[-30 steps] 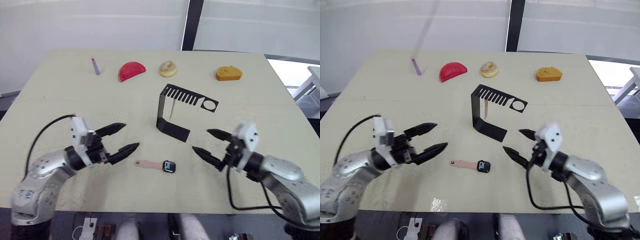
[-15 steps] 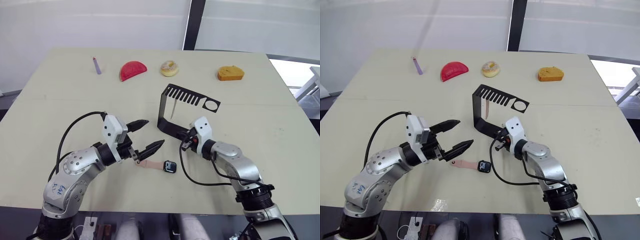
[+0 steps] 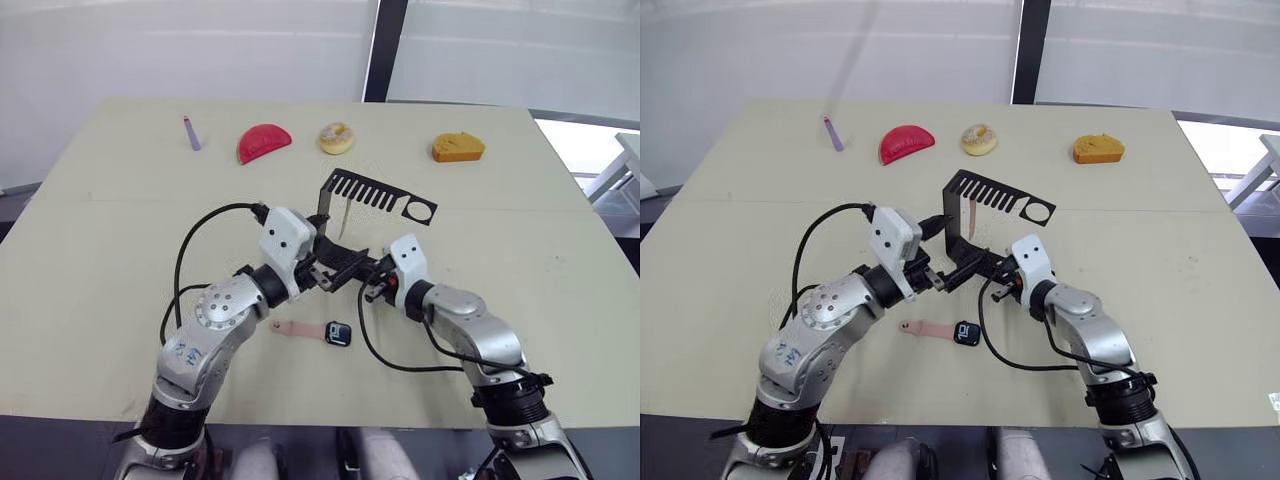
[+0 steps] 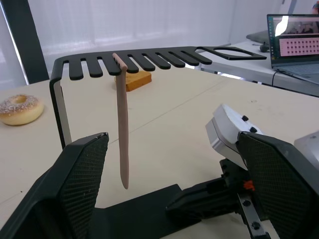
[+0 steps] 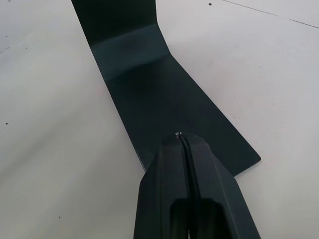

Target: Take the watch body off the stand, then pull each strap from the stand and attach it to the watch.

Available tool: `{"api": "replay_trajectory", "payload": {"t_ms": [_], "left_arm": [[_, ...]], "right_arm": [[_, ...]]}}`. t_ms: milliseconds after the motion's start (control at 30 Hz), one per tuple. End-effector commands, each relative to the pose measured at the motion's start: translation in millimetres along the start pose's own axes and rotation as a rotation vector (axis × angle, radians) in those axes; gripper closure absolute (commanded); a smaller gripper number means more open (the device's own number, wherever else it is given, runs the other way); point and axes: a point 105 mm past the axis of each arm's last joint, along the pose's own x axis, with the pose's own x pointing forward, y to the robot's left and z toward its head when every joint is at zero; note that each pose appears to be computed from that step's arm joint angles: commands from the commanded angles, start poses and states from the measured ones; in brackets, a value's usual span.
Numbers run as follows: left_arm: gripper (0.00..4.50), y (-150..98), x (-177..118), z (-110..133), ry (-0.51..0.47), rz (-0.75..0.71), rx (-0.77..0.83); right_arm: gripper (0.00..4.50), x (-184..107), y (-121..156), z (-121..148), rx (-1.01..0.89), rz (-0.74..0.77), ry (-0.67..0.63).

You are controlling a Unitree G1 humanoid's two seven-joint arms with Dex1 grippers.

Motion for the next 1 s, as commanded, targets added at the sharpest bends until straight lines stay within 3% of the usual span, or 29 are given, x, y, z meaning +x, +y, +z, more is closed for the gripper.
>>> {"api": "replay_trajectory", "payload": {"t_ms": [33,400,833,933,1000], "left_arm": [[0.00,4.3,5.7,2.3,-0.014,0.069,0.043],[0.00,2.0,25.7,-18.0,-0.017,0.114,0.041],[0.00,5.0,46.5,-21.3,-0.045,0.153,0.040],[0.90,4.4,47.7,-20.6,-0.055,0.150,0.037],[1.89,3.6,47.4,-20.7,-0.058,0.149,0.039]], "right_arm": [[4.46,-0.7,0.4,-23.0,0.034,-0.020,0.092],[4.46,-1.3,-0.4,-19.6,0.037,-0.025,0.090],[4.46,-4.8,0.9,-20.4,0.037,-0.030,0.093],[4.50,-4.4,0.8,-19.2,0.038,-0.032,0.091],[4.50,-4.4,0.7,-19.0,0.041,-0.035,0.089]]}}
